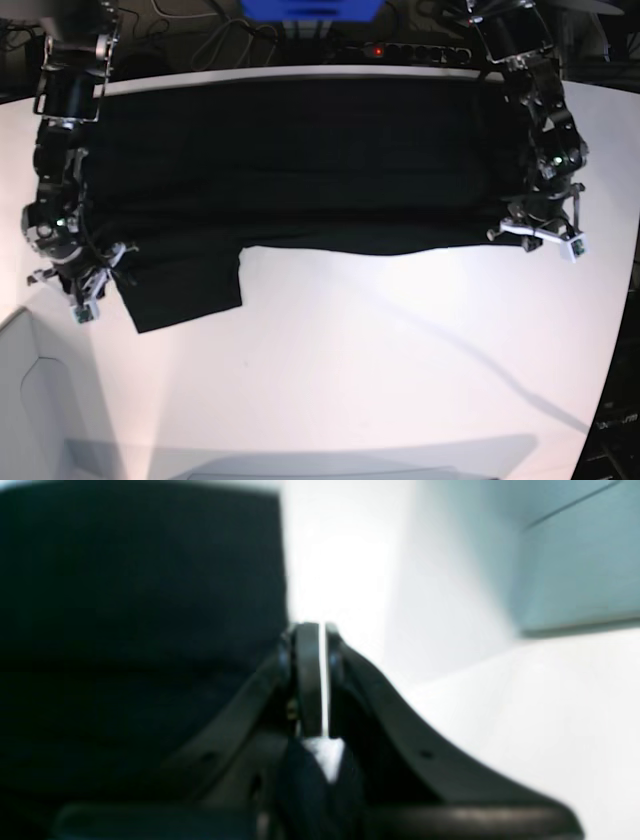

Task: Fold the T-shirt properly

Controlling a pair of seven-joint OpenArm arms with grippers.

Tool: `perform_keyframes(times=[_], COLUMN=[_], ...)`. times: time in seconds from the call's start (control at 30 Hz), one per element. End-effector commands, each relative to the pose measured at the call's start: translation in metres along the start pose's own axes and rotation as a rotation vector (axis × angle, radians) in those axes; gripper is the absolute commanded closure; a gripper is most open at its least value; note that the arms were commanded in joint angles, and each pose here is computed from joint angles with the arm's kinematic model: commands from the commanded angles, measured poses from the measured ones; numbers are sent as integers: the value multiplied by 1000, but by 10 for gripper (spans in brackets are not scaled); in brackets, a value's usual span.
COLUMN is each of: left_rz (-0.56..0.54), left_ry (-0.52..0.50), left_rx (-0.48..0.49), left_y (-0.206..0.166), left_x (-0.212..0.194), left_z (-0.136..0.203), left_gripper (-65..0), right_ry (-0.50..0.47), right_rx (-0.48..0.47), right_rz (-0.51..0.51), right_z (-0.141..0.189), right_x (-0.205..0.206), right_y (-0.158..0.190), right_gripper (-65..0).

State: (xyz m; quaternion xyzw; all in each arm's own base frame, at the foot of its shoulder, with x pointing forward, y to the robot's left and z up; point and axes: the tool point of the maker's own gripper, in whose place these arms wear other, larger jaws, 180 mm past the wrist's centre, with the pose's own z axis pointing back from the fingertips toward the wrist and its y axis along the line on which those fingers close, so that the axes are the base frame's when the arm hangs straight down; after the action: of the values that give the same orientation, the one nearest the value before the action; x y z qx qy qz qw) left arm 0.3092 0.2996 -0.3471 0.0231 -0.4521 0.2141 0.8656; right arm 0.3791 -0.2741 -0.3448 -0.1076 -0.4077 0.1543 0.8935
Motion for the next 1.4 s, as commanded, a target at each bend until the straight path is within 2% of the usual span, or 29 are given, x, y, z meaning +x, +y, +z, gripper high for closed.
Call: perform_keyframes(times=[0.0, 0.1, 0.23, 0.3, 0.43, 0.5, 0.87, 1.03, 1.17, 1.27, 1.37], left_rz=[-10, -10, -9, -9, -10, -11, -11, -11, -11, -11, -10], left_ry=[-56, -50, -50, -49, -50, -50, -50, -50, -50, -50, -50], left_rx=[-3, -2, -3, -3, -2, -1, -1, -1, -1, -1, 0], left_y=[-1, 1, 0, 0, 0, 0, 0, 0, 0, 0, 1], left_x=[18, 15, 15, 15, 16, 16, 16, 16, 16, 16, 16], left_z=[3, 4, 4, 4, 3, 3, 3, 3, 3, 3, 3], left_gripper=[0, 0, 0, 0, 0, 0, 0, 0, 0, 0, 0], right_ry=[-52, -60, 39, 70, 99, 112, 200, 245, 253, 252, 256], right_rx=[-19, -21, -10, 6, 19, 27, 57, 153, 191, 200, 198], right_rz=[14, 28, 13, -11, -31, -40, -86, -39, -14, -7, -6], right_z=[7, 12, 6, -1, -8, -10, -26, -29, -28, -28, -27], right_x=[16, 19, 3, 0, -7, -13, -41, -59, -65, -65, -65], right_y=[-9, -7, -5, 1, 4, 5, 9, 27, 34, 36, 35], right_gripper=[0, 0, -15, -87, -271, -302, -306, -304, -298, -215, -40])
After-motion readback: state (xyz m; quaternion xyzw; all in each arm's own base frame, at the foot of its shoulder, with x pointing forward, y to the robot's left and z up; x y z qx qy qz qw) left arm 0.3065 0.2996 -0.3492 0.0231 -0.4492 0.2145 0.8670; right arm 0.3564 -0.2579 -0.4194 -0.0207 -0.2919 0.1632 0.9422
